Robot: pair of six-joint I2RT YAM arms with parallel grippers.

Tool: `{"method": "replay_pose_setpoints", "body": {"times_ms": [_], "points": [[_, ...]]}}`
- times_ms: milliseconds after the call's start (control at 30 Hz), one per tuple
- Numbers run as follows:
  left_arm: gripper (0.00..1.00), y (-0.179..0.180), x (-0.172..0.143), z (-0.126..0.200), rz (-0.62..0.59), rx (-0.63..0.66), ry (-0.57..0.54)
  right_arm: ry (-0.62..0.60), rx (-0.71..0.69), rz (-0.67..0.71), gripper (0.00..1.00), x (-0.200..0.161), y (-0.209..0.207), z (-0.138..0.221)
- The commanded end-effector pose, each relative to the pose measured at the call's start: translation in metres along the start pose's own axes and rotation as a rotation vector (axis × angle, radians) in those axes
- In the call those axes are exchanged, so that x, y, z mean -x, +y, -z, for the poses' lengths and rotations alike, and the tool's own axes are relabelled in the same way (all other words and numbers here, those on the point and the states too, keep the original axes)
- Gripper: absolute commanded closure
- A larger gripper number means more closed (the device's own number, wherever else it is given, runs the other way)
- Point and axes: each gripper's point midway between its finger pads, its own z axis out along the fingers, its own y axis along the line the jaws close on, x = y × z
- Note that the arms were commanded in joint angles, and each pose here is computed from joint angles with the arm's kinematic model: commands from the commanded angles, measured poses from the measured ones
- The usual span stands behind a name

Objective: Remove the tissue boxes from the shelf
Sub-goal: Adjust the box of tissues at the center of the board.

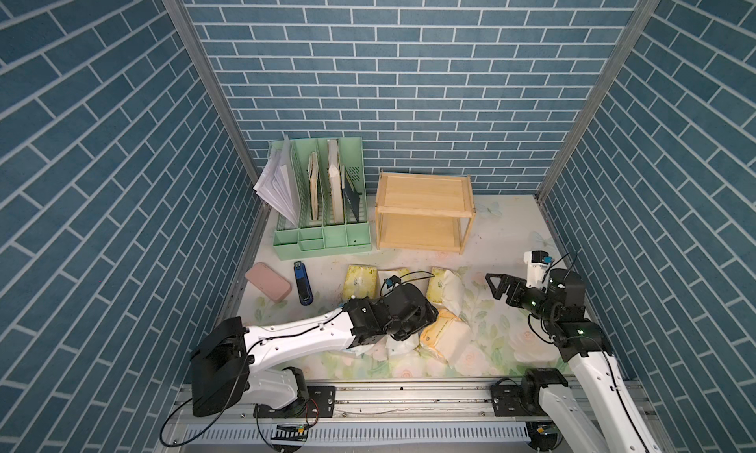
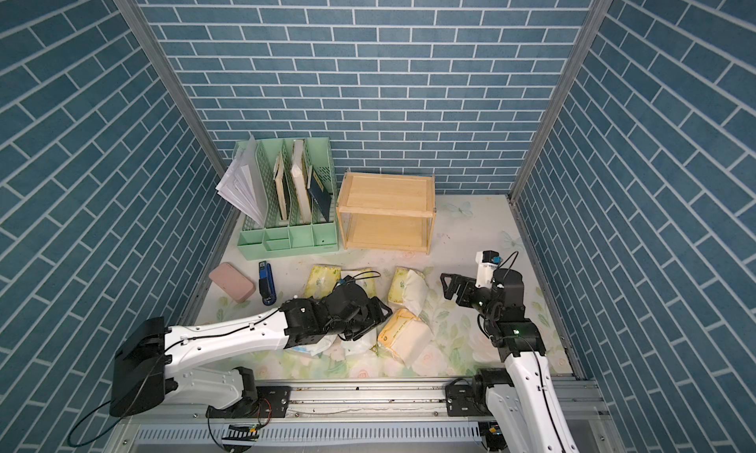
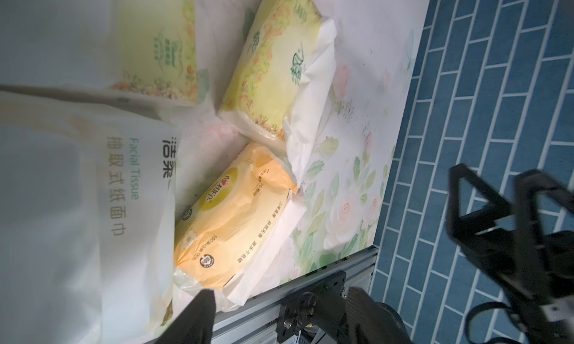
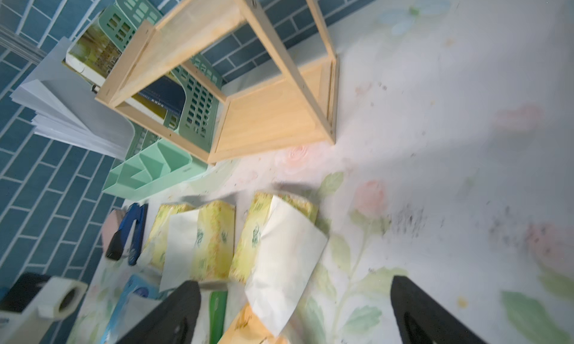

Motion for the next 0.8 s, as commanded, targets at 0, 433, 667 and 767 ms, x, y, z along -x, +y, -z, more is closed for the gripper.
{"method": "replay_pose_setpoints", "body": {"times_ms": [0, 433, 667, 767], "points": [[0.26, 0.001, 0.014, 0.009, -0.173, 0.034, -0.056, 0.138, 0.059, -0.15, 0.01, -0.047, 0.001, 0.001], [0.48, 0.008, 0.042, -0.053, -0.426, 0.149, 0.013, 0.341, 0.068, -0.347, 0.25, -0.134, -0.017, -0.002], [0.43, 0.022, 0.028, -0.076, -0.425, 0.114, 0.145, 0.415, 0.084, -0.355, 0.28, -0.152, -0.012, -0.006], [0.43, 0.024, 0.02, -0.083, -0.433, 0.105, 0.196, 0.428, 0.11, -0.356, 0.29, -0.154, -0.005, -0.011]]}}
